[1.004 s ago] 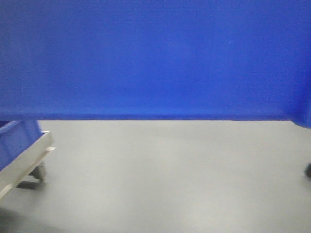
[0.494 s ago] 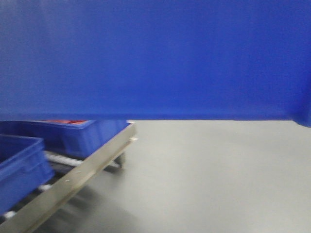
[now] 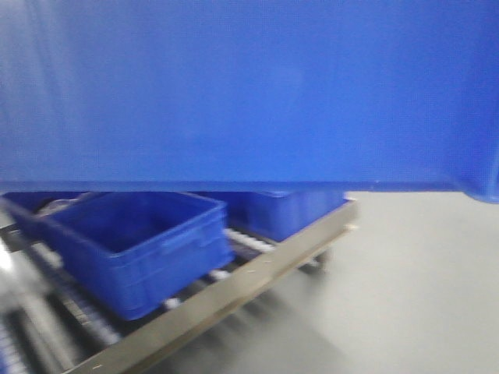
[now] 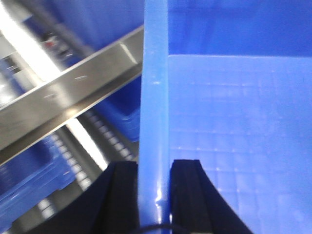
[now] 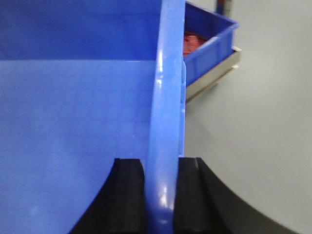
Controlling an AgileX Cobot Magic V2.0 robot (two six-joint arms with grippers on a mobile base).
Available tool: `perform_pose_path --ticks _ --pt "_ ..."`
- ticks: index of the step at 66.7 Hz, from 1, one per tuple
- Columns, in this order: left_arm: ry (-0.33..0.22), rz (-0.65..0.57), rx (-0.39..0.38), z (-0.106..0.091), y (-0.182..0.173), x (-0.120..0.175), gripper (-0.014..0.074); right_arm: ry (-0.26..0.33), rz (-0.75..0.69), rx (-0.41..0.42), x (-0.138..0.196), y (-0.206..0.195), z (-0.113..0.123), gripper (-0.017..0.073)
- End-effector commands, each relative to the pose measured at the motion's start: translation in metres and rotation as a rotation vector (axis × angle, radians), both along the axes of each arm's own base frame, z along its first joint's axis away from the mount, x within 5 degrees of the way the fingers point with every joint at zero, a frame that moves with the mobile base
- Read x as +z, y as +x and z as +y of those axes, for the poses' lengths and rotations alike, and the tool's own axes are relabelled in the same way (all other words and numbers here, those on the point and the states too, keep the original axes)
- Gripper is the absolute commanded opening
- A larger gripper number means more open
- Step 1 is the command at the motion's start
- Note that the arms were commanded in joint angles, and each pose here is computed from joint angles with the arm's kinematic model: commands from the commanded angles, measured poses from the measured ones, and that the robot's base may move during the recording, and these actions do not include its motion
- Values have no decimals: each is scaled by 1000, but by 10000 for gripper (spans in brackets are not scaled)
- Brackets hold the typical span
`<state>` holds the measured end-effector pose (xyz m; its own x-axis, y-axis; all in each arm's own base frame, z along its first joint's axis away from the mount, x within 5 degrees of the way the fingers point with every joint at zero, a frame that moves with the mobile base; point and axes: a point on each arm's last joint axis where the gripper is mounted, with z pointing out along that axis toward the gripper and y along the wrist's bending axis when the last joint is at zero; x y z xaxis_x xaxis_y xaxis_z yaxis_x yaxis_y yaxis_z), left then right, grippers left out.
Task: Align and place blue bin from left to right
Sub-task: 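Drive the held blue bin toward another rack of blue bins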
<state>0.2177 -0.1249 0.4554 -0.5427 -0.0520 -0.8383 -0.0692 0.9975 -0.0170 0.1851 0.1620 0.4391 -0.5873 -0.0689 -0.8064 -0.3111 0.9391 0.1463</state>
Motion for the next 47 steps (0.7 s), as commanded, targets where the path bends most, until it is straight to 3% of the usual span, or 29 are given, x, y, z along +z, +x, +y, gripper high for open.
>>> perform_pose_path --ticks 1,47 --pt "-18 -94 -46 -2 -1 12 -111 59 -96 55 15 -3 3 -78" --pt "-18 -94 -46 -2 -1 12 -111 59 -96 55 15 -3 3 -78"
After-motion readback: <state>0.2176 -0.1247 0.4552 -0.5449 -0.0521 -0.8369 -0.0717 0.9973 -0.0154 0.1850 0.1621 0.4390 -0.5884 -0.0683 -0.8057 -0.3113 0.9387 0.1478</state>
